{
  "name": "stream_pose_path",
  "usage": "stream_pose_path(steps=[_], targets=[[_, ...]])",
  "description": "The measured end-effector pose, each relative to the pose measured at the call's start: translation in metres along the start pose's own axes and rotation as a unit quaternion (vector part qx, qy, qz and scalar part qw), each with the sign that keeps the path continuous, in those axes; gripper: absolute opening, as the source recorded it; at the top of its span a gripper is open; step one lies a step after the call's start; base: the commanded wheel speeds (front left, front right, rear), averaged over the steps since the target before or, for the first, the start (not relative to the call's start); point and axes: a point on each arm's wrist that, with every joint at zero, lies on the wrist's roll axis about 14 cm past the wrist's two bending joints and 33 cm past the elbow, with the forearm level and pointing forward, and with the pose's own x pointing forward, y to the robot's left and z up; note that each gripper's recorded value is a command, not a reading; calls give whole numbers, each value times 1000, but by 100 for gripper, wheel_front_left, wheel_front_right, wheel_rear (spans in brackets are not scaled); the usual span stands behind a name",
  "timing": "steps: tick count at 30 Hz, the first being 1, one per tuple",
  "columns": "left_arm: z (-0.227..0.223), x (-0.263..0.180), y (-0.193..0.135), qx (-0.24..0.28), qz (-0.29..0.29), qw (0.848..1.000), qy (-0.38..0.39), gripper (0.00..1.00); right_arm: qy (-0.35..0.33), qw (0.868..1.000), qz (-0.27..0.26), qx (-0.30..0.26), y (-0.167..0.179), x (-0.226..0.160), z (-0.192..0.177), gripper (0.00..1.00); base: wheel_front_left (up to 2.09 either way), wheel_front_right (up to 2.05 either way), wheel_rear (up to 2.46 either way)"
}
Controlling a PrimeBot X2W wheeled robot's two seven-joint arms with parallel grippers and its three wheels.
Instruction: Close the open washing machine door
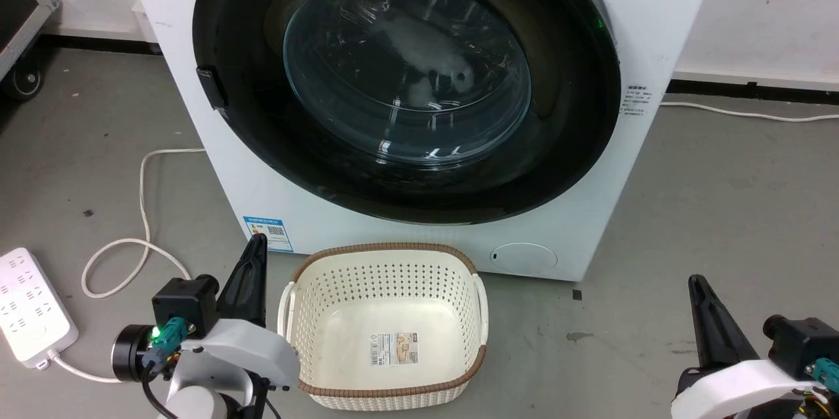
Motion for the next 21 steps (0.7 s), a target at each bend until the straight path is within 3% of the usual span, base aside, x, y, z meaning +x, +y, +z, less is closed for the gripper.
stream_pose_path(steps=[21], targets=[[2, -5, 3, 9, 10, 1000, -1, 0, 6, 1000, 15, -15, 9, 3, -1, 0, 0, 0, 0]])
